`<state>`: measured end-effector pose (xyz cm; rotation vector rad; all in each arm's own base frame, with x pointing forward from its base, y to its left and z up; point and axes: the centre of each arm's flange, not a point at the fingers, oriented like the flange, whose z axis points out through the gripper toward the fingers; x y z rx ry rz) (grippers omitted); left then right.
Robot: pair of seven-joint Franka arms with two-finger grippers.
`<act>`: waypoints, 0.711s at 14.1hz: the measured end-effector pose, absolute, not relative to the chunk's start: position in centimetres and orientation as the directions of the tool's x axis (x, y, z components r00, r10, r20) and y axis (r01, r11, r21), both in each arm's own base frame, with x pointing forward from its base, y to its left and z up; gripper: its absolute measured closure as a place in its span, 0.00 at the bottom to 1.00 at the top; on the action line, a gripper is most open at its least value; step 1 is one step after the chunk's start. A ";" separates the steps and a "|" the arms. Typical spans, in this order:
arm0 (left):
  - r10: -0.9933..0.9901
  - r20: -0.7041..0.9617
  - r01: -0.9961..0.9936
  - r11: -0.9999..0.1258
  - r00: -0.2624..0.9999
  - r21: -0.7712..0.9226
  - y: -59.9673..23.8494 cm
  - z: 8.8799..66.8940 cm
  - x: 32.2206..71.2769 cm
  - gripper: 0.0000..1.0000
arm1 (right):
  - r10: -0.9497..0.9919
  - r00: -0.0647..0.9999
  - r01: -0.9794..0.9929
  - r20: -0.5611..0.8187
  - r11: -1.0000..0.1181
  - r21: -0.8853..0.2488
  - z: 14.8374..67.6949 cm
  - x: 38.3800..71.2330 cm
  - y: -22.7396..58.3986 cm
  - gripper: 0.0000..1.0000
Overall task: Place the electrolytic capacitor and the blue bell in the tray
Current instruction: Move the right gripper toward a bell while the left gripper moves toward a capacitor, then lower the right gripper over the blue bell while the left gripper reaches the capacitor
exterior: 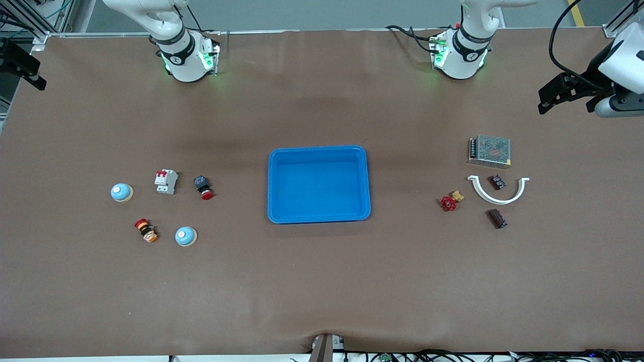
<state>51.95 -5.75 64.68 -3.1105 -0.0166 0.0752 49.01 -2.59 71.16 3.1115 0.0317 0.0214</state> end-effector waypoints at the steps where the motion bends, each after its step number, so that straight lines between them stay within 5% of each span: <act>1: 0.012 -0.067 0.009 -0.999 0.998 -0.032 -5.7 63.8 52.1 0.00 | 0.025 0.999 0.025 0.020 -0.999 0.029 70.8 49.6 -2.4 0.00; 10: 0.033 -0.113 0.025 -0.997 0.993 -0.072 -3.9 49.9 53.3 0.00 | 0.114 0.994 0.114 -0.005 -0.993 0.036 58.2 60.5 2.6 0.00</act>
